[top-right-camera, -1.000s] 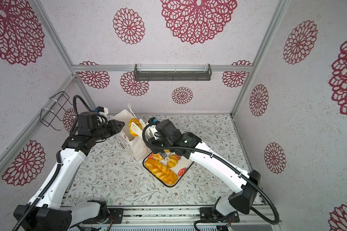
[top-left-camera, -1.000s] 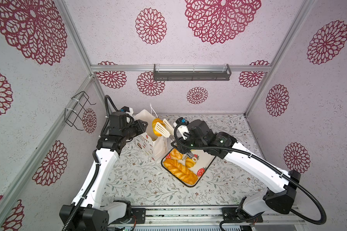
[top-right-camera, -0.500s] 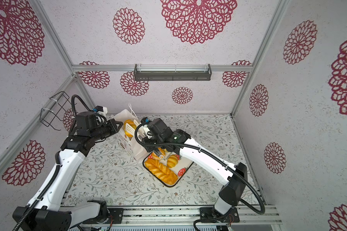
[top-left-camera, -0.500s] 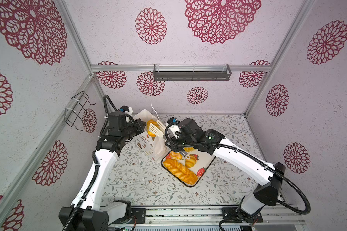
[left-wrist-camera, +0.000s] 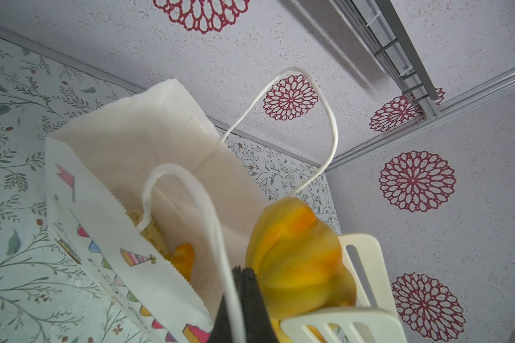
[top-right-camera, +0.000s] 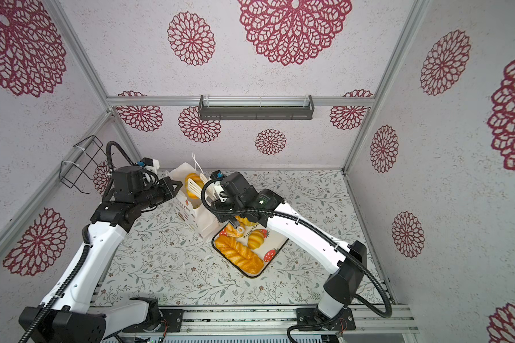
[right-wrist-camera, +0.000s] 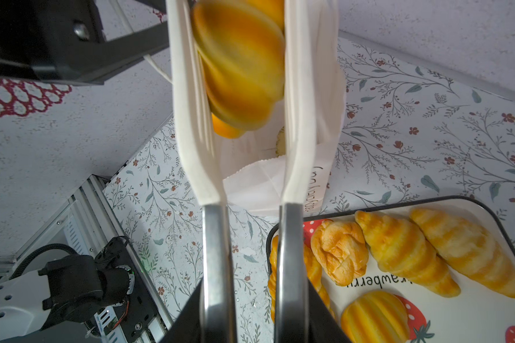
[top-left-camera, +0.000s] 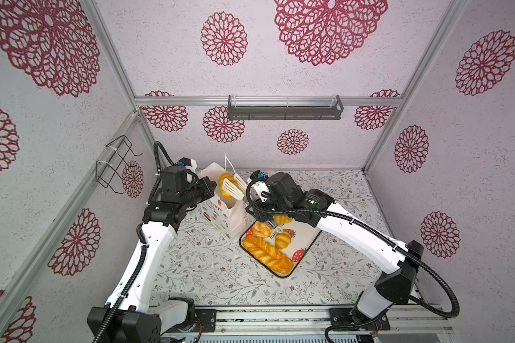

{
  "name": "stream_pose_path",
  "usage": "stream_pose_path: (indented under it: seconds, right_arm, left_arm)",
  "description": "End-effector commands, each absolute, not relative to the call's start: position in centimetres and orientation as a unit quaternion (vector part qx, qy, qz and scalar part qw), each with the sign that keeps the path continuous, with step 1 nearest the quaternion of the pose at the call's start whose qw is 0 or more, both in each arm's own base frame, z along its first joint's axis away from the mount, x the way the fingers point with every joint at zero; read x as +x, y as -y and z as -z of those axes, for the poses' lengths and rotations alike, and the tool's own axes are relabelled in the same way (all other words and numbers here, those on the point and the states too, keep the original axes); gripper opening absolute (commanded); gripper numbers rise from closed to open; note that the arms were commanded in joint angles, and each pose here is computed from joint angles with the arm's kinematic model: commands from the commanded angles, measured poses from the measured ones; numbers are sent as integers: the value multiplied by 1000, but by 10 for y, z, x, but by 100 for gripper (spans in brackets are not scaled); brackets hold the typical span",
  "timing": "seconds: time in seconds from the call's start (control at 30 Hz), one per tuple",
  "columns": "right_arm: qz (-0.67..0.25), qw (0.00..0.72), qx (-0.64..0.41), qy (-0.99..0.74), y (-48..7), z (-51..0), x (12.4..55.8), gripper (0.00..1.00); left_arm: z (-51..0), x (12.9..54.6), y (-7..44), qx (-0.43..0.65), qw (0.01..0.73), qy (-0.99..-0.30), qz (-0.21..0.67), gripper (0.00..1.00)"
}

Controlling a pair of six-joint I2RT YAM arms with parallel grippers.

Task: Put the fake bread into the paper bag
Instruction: 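Lower the roll into the bag and open the tongs, then withdraw the open tongs from the bag toward the tray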

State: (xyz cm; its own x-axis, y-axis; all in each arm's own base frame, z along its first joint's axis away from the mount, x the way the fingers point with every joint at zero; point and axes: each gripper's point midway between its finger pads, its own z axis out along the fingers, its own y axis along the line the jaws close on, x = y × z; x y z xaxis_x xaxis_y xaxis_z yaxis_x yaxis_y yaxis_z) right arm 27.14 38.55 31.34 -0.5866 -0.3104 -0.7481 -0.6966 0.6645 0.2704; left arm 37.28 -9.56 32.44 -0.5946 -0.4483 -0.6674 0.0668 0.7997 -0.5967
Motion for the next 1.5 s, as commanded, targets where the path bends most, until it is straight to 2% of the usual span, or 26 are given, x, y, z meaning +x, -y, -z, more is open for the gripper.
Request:
stream_pose_path:
  seconds: [0.0, 0.43, 0.83, 1.07, 1.47]
  right_arm:
    - [-305, 389, -291, -819, -385, -357, 275, 25]
    - [-285, 375, -286, -835, -388, -333, 298, 25]
    - [-297, 364, -283, -836, -388, -327, 297, 27]
    - [-309, 362, -280, -834, -388, -330, 292, 39]
    - [-311, 369, -278, -830, -385, -339, 288, 49]
  left_arm:
    - [-329, 370, 90, -113, 448, -839, 288, 0]
    - [-326, 370, 89, -114, 447, -839, 287, 0]
    - [-326, 369, 87, -117, 448, -839, 287, 0]
    - [-329, 366, 86, -108, 451, -840, 282, 0]
    - [-324, 367, 86, -112, 446, -841, 285, 0]
